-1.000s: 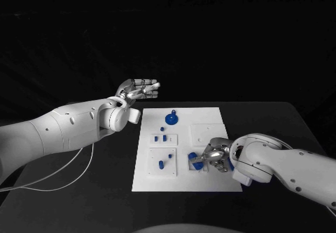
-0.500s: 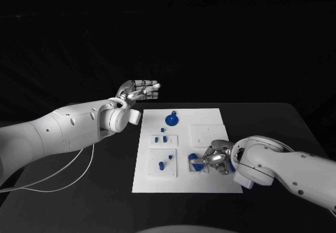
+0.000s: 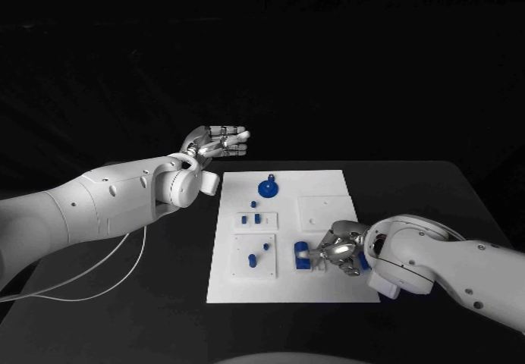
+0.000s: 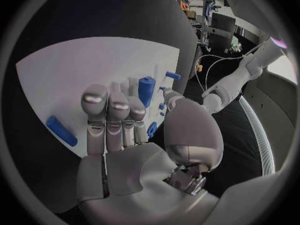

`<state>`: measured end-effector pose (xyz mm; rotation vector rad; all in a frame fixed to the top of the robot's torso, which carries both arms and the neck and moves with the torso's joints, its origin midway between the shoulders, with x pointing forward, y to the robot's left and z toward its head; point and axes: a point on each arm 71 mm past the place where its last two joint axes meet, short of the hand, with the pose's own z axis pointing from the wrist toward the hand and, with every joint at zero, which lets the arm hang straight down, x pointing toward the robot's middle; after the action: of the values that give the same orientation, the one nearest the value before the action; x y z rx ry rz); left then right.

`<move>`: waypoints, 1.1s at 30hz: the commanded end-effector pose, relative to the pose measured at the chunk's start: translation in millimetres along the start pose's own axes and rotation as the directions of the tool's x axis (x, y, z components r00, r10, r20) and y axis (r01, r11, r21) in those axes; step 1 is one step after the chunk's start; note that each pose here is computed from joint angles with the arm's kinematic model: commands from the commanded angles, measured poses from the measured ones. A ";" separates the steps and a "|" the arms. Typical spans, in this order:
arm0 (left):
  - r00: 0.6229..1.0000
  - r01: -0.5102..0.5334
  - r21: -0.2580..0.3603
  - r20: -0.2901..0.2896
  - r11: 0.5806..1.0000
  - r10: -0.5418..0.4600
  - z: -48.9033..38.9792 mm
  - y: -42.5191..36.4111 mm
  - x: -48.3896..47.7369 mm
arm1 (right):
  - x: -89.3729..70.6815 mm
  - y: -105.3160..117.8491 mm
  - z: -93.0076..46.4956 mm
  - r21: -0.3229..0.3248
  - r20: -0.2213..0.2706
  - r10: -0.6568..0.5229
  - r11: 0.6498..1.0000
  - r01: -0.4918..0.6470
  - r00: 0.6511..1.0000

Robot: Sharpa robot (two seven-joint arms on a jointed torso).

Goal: Assemble the parts on the task board

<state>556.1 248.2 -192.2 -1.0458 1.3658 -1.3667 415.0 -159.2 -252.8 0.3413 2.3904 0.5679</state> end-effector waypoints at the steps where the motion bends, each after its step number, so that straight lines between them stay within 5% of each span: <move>1: 1.000 0.015 0.008 -0.011 1.000 -0.015 0.2 -0.8 1.4 | 1.6 -1.1 -1.3 -0.011 -0.011 0.004 1.000 -0.005 1.000; 33: 1.000 0.011 0.005 -0.013 1.000 -0.011 -0.4 0.0 0.8 | 0.9 6.4 -4.1 -0.111 0.029 -0.020 0.994 0.024 0.999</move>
<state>555.8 249.6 -193.0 -1.0485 1.3681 -1.3654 411.7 -155.6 -248.1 0.2848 2.3419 0.6693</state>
